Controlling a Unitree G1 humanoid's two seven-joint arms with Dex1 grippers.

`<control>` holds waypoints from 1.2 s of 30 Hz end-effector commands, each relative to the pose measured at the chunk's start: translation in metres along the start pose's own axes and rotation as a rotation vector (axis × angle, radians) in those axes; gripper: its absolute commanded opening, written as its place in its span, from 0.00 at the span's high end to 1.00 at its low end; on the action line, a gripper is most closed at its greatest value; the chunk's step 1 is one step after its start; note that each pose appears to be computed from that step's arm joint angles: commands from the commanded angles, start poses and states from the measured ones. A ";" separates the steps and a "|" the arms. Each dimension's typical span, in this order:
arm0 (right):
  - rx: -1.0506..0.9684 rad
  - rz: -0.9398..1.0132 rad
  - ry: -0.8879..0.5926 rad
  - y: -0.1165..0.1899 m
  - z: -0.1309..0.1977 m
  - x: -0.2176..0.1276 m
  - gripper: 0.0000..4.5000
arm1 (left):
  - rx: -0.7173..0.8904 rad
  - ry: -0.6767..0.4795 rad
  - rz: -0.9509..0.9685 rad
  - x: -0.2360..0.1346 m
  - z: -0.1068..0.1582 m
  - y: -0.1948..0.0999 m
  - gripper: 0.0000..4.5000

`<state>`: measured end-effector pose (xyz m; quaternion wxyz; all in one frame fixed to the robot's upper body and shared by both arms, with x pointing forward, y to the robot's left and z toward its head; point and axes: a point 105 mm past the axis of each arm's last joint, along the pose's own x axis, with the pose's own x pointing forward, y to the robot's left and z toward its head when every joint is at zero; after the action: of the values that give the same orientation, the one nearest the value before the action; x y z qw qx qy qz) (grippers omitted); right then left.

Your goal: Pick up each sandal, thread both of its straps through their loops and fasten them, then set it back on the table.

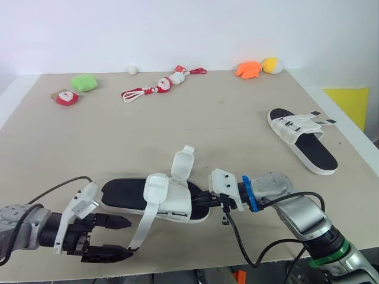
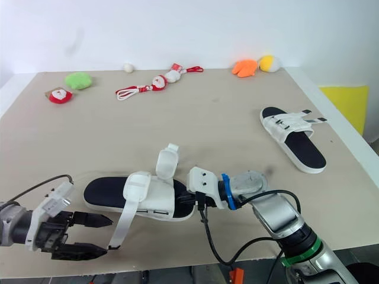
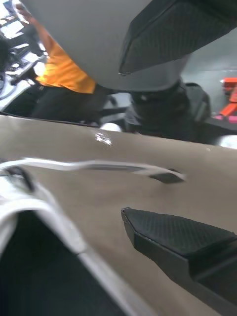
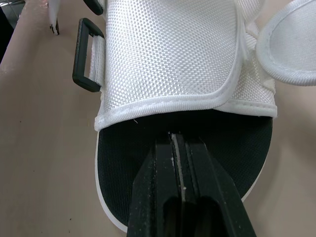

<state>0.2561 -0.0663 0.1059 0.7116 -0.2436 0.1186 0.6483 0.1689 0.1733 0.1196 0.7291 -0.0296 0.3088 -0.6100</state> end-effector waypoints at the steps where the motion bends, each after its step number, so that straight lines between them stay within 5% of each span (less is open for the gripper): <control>1: 0.087 0.008 0.077 0.006 -0.024 0.007 1.00 | 0.077 0.052 -0.016 0.016 -0.010 0.004 0.02; 6: 0.083 -0.001 0.072 0.003 -0.021 0.006 1.00 | 0.093 0.007 -0.042 0.026 -0.001 0.007 0.02; 9: 0.086 -0.005 0.074 0.003 -0.022 0.005 1.00 | 0.097 -0.020 -0.034 0.027 0.005 0.011 0.17; 14: 0.088 -0.006 0.074 0.005 -0.022 0.005 1.00 | 0.080 -0.067 -0.045 0.027 0.014 0.012 0.62; 17: 0.089 -0.006 0.073 0.004 -0.022 0.005 1.00 | 0.081 -0.057 -0.046 0.028 0.013 0.013 0.97; 22: 0.091 -0.006 0.073 0.004 -0.022 0.006 1.00 | 0.061 -0.157 -0.082 0.024 0.037 0.009 0.99; 31: 0.090 -0.003 0.068 0.005 -0.020 0.009 1.00 | 0.055 -0.555 -0.087 0.009 0.129 0.023 0.99; 36: 0.087 -0.003 0.073 0.005 -0.020 0.009 1.00 | 0.041 -0.564 -0.088 0.022 0.132 0.028 0.99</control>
<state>0.2571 -0.0626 0.1047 0.7208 -0.2352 0.1237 0.6402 0.2596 0.1184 0.2061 0.7590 -0.2048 0.0794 -0.6129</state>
